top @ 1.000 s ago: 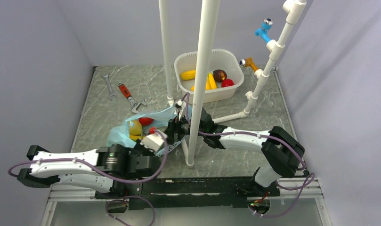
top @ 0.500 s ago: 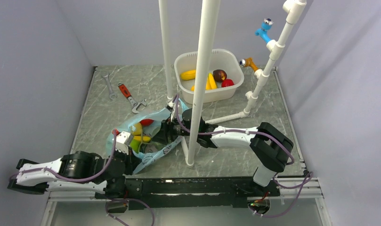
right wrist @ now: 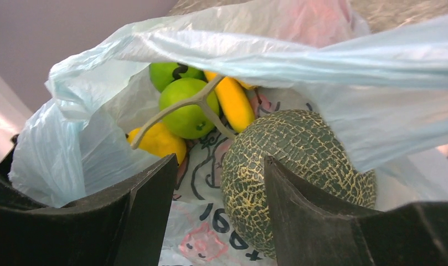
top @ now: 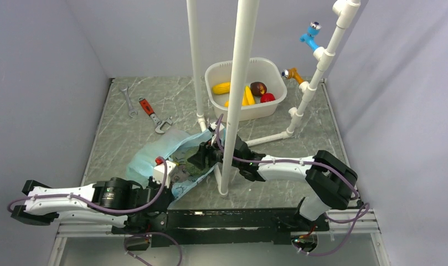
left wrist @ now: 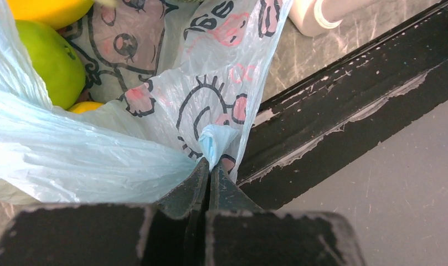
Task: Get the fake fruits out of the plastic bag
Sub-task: Adjust the fake fruit in the plastic bag.
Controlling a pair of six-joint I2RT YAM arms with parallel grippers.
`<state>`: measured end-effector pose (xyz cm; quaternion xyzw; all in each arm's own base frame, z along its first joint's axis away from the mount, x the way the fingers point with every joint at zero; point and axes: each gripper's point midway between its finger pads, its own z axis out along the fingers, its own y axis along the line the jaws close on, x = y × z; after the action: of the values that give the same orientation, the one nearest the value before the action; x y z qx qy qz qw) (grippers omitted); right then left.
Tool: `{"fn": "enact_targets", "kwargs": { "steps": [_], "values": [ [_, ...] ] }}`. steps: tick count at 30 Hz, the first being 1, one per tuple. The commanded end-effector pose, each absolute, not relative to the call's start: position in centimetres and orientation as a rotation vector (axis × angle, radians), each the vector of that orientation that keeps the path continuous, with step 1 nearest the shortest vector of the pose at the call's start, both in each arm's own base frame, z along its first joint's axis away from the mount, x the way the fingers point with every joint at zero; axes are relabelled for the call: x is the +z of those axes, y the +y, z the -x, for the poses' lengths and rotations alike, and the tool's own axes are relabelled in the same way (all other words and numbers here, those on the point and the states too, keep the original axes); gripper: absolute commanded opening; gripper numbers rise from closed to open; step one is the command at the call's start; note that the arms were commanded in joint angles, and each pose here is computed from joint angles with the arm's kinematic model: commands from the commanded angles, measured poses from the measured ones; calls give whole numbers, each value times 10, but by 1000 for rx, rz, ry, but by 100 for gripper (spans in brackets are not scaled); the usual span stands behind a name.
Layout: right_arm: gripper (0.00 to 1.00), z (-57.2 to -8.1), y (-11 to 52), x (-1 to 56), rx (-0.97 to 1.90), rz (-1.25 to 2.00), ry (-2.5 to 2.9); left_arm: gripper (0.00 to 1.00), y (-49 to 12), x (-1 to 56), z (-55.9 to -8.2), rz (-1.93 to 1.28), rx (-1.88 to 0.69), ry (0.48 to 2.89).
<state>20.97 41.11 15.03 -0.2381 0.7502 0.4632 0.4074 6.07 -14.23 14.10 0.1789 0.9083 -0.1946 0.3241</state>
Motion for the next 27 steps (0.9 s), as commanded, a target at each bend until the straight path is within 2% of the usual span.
{"fn": "enact_targets", "kwargs": {
  "steps": [1,6,12,17,22,27],
  "values": [
    [62,-212,367,73,892,601,2115,0,-138,152,-59,-426,-505,2409],
    [60,-214,352,53,813,533,2169,0,-115,154,-64,-283,-480,2429],
    [58,-209,356,41,848,536,2196,0,-114,156,-61,-250,-600,2411],
    [58,-211,372,57,907,557,2157,0,-111,161,-60,-276,-607,2408],
    [58,-210,370,74,888,581,2134,0,-106,154,-61,-288,-510,2436],
    [64,-202,349,86,856,585,2124,0,-103,152,-64,-273,-426,2447]
  ]
}}
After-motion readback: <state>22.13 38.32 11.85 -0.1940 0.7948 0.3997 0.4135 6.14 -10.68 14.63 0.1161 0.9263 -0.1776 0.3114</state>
